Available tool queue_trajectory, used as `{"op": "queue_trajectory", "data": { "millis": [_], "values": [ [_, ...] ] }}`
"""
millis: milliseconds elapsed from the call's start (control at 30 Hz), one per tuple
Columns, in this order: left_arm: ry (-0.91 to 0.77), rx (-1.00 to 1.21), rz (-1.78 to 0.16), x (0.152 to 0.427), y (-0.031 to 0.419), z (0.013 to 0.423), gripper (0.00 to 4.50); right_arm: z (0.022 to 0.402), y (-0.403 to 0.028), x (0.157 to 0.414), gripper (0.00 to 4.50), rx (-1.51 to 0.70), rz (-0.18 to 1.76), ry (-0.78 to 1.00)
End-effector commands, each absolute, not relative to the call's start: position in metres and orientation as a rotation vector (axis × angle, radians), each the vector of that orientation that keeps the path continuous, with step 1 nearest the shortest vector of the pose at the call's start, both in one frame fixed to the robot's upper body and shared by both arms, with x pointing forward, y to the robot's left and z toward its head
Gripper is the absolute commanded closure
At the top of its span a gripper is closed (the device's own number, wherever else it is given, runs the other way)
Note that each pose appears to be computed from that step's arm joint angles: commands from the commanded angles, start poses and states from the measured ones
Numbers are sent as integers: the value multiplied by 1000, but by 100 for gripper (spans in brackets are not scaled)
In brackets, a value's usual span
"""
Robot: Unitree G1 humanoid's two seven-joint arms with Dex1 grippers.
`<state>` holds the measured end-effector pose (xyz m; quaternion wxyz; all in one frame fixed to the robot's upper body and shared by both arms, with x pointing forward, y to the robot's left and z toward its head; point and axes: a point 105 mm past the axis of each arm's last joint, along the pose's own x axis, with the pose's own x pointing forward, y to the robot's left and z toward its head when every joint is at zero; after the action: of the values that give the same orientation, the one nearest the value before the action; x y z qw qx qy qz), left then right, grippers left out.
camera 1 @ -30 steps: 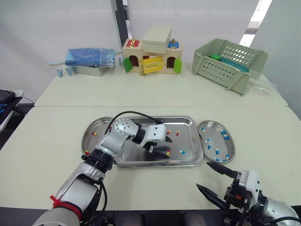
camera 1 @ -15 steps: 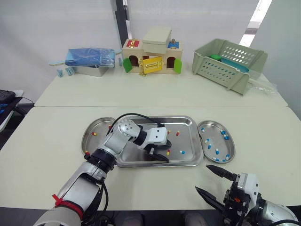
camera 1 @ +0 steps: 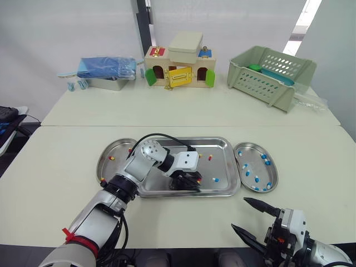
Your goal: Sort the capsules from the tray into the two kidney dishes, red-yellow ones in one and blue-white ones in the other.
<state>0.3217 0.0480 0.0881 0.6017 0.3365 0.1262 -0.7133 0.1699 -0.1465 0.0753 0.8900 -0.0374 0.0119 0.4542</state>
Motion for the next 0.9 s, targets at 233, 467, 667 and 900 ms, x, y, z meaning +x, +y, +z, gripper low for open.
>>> {"op": "queue_trajectory", "data": {
  "millis": [233,467,667,900],
  "values": [
    [308,805,-1635,324,52,86,403,79,-146,169,0,-85,950,-9],
    [262,756,-1625,326,47,101,403,76,-146,165,0,-83,958,-9],
    [195,679,-1553,326,61,131,403,79,-142,160,0,-98,1038,-20],
    [185,637,-1316,318,112,155,403,86,-139,165,0,-124,1155,-33]
  ]
}}
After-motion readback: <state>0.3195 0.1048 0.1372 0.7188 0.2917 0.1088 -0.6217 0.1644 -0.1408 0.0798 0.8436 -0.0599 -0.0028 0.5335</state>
